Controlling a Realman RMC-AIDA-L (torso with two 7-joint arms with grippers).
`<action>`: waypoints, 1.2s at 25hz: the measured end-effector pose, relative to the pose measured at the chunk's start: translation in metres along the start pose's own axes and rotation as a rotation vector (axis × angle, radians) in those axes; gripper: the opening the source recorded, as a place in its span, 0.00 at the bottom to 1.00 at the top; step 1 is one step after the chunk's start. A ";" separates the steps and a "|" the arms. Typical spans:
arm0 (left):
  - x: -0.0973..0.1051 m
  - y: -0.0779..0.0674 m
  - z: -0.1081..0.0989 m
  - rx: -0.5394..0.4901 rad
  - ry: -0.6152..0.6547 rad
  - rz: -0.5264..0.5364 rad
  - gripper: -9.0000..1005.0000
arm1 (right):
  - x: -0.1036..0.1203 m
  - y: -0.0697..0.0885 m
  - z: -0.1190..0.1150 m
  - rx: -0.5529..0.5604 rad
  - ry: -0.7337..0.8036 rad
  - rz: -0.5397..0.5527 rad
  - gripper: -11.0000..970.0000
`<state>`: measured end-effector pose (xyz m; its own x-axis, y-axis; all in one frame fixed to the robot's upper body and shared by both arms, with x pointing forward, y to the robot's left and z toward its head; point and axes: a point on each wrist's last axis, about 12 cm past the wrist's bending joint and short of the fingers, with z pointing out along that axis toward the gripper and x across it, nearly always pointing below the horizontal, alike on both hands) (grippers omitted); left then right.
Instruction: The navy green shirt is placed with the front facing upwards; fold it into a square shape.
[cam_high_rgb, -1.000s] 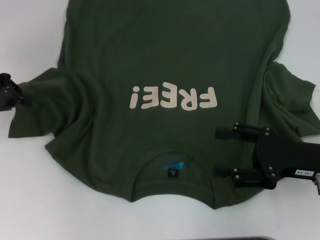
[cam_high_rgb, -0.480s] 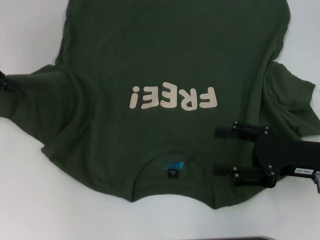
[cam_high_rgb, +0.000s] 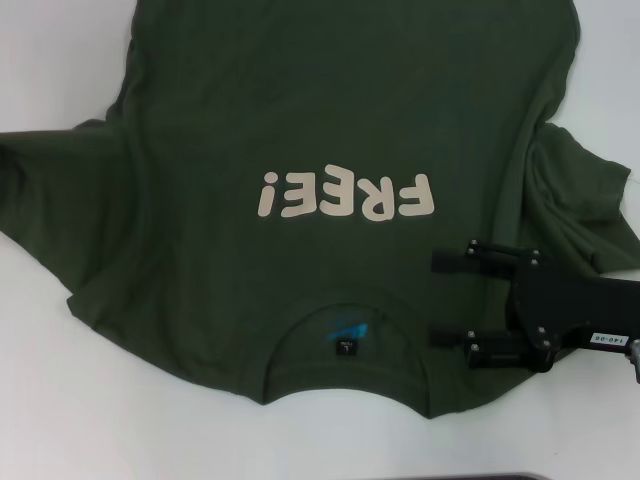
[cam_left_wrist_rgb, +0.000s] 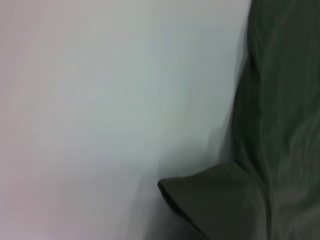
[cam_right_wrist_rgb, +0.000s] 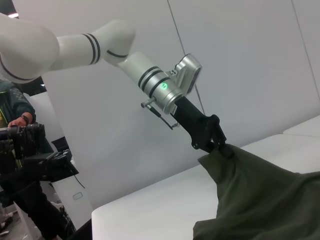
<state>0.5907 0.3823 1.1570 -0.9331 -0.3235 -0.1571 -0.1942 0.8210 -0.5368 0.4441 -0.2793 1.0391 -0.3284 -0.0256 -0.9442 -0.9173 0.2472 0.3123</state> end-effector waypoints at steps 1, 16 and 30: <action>0.000 -0.001 0.000 0.003 0.005 0.003 0.03 | 0.000 0.000 0.000 0.000 0.000 0.000 0.91; 0.001 -0.013 -0.003 0.042 0.041 0.031 0.05 | 0.000 0.000 0.001 -0.003 0.001 -0.001 0.91; 0.014 -0.038 0.007 0.371 0.118 0.017 0.06 | 0.002 0.000 0.001 0.005 0.011 0.002 0.91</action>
<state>0.5875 0.3429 1.1695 -0.9679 -0.2371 -0.0832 -0.0763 0.5928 -0.8017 0.4440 -0.2784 1.0372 -0.3325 -0.0355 -0.9424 -0.9155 0.2524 0.3134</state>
